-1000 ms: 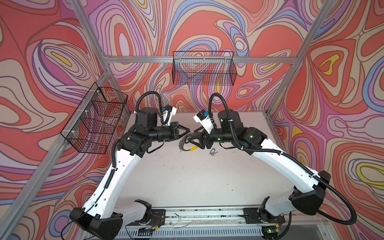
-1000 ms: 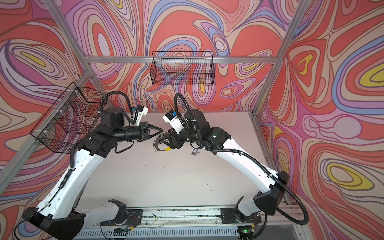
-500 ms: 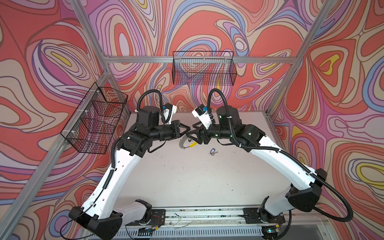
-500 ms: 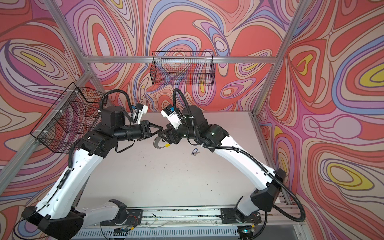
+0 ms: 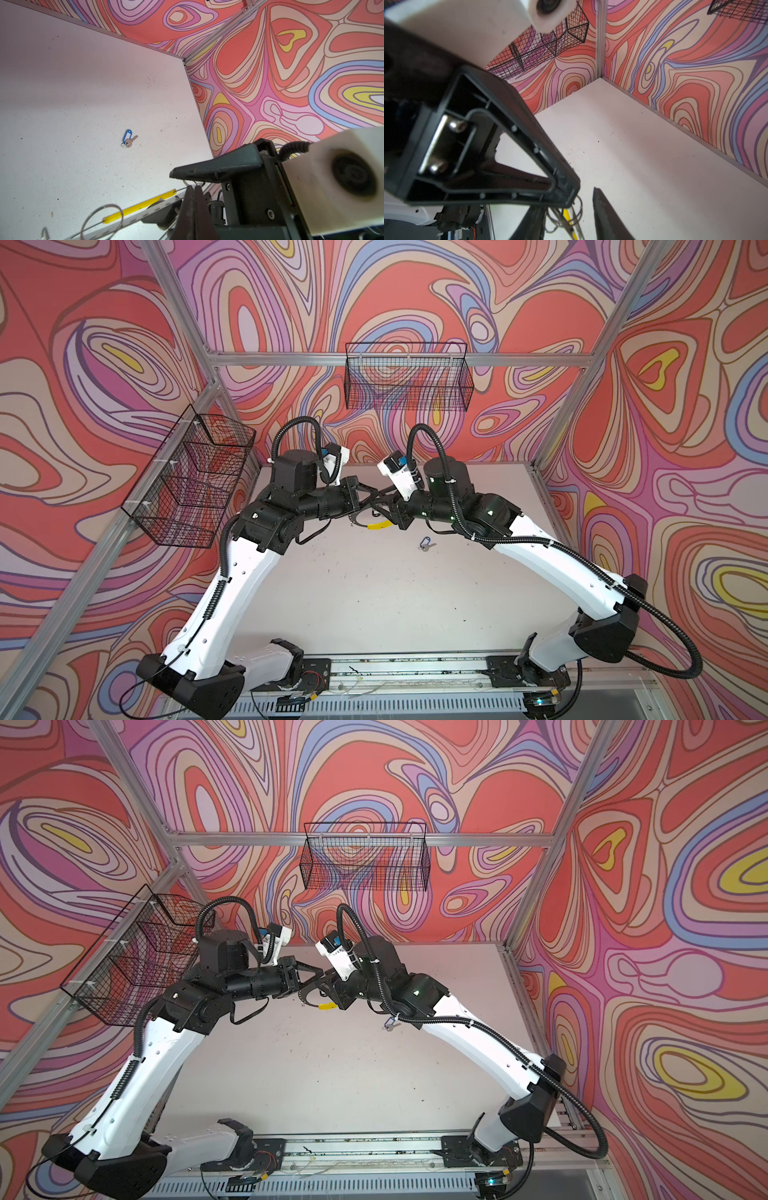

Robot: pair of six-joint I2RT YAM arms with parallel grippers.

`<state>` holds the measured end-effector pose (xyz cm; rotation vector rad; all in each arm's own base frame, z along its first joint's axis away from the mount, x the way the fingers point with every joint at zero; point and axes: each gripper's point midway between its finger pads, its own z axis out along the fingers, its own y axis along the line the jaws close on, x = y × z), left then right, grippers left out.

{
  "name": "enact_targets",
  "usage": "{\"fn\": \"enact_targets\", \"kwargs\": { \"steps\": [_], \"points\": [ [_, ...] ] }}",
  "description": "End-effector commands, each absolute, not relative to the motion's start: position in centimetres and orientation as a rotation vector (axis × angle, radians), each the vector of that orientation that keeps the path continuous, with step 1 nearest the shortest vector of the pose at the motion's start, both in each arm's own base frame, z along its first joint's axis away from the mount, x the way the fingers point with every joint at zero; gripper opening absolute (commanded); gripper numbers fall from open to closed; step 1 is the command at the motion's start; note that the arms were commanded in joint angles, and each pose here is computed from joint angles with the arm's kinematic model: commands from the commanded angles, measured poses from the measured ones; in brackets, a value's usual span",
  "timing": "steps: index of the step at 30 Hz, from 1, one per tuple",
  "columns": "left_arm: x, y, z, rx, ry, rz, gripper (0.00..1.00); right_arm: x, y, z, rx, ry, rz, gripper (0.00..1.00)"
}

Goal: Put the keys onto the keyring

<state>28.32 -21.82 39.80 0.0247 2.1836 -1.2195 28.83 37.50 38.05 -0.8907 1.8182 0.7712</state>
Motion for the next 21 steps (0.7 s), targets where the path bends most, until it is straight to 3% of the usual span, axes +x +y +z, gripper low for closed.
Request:
{"fn": "enact_targets", "kwargs": {
  "steps": [1,4,12,17,21],
  "points": [
    [27.2,-22.0,41.2,0.07,2.173,-1.249,0.0,29.9,35.9,38.5,-0.821,1.815,0.687,0.33],
    [27.1,-21.9,41.1,0.074,2.184,-1.24,0.0,29.7,35.7,38.8,-0.818,1.804,0.689,0.26],
    [26.9,-21.7,41.5,0.082,2.185,-1.217,0.0,30.1,34.8,38.0,-0.807,1.838,0.624,0.25],
    [26.9,-21.8,41.6,0.082,2.181,-1.227,0.0,29.8,34.6,38.3,-0.812,1.836,0.625,0.36],
    [27.0,-21.9,41.5,0.081,2.182,-1.231,0.0,29.8,34.5,38.5,-0.801,1.834,0.632,0.37]
  ]
}}
